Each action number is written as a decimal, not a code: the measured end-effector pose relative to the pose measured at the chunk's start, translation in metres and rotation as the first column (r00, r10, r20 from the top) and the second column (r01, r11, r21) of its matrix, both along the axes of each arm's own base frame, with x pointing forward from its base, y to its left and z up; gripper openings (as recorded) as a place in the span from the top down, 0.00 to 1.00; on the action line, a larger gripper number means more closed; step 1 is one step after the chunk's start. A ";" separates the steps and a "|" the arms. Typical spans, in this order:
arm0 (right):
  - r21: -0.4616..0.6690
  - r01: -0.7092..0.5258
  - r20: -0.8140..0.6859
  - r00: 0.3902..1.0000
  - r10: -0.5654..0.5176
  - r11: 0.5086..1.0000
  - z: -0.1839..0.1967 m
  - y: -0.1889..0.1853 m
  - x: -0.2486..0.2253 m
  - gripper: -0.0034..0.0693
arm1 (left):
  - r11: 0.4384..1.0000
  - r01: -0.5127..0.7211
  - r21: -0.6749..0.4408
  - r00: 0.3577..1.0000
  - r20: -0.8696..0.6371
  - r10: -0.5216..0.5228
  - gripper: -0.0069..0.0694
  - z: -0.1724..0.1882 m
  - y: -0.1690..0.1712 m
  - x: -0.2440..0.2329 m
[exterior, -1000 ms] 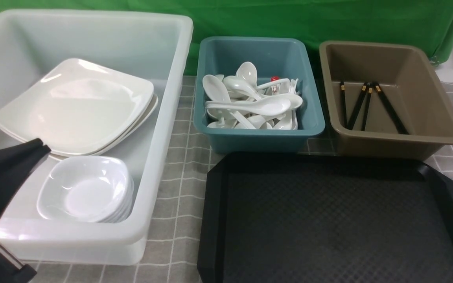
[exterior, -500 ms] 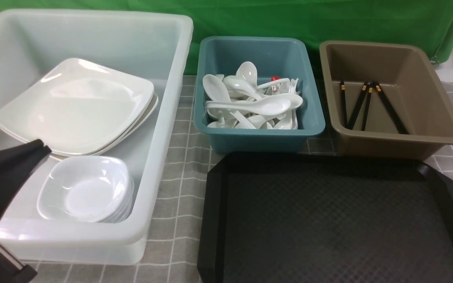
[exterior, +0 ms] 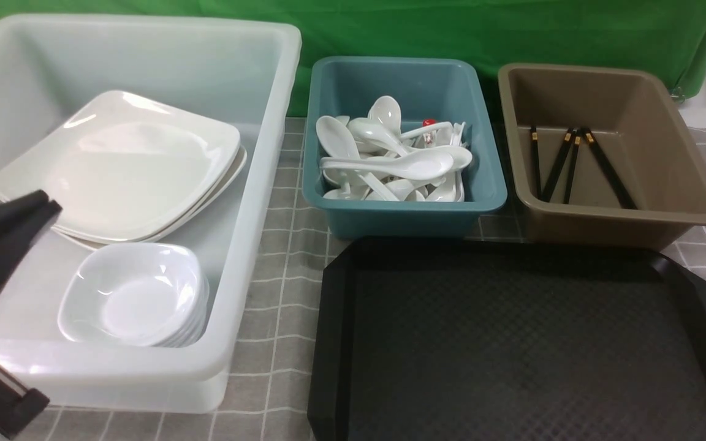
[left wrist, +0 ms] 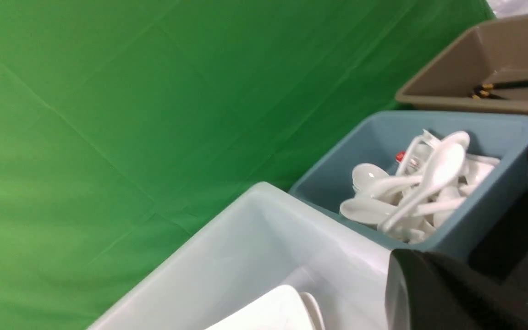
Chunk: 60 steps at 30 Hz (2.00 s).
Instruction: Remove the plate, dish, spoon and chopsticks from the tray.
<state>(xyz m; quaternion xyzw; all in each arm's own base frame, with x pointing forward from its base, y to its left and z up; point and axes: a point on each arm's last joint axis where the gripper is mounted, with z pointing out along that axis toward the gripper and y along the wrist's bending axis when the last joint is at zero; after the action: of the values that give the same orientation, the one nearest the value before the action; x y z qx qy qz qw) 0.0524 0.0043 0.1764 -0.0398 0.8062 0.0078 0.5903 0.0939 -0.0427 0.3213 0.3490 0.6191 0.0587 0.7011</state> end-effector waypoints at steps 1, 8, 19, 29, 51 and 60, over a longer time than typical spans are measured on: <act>0.000 0.000 0.000 1.000 0.000 1.000 0.000 0.000 0.000 0.82 | 0.999 -0.008 -0.041 1.000 -0.008 0.008 0.90 0.001 0.001 0.000; 0.000 0.000 0.000 1.000 0.000 1.000 0.000 0.000 0.000 0.79 | 0.911 -0.192 -0.366 0.981 -0.091 0.170 0.90 -0.002 0.022 -0.007; 0.000 0.000 0.000 1.000 0.000 1.000 0.000 0.000 0.000 0.74 | 0.713 -0.490 -0.502 0.872 -0.269 0.410 0.90 -0.118 0.047 -0.037; 0.000 0.000 0.000 1.000 0.000 1.000 0.000 0.000 0.000 0.71 | 0.696 -0.544 -0.469 0.837 -0.354 0.416 0.90 -0.130 0.047 -0.038; 0.001 0.000 0.000 1.000 0.000 1.000 0.000 0.000 0.000 0.65 | 0.693 -0.542 -0.476 0.839 -0.350 0.416 0.90 -0.130 0.047 -0.038; 0.001 0.000 0.000 1.000 0.000 1.000 0.000 0.000 0.000 0.64 | 0.693 -0.542 -0.476 0.839 -0.350 0.416 0.90 -0.130 0.047 -0.038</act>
<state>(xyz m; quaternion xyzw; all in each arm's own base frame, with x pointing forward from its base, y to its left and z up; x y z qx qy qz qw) 0.0524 0.0043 0.1764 -0.0394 0.8061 0.0080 0.5905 0.0558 0.0045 0.1917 -0.0414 0.7498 0.0193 0.6601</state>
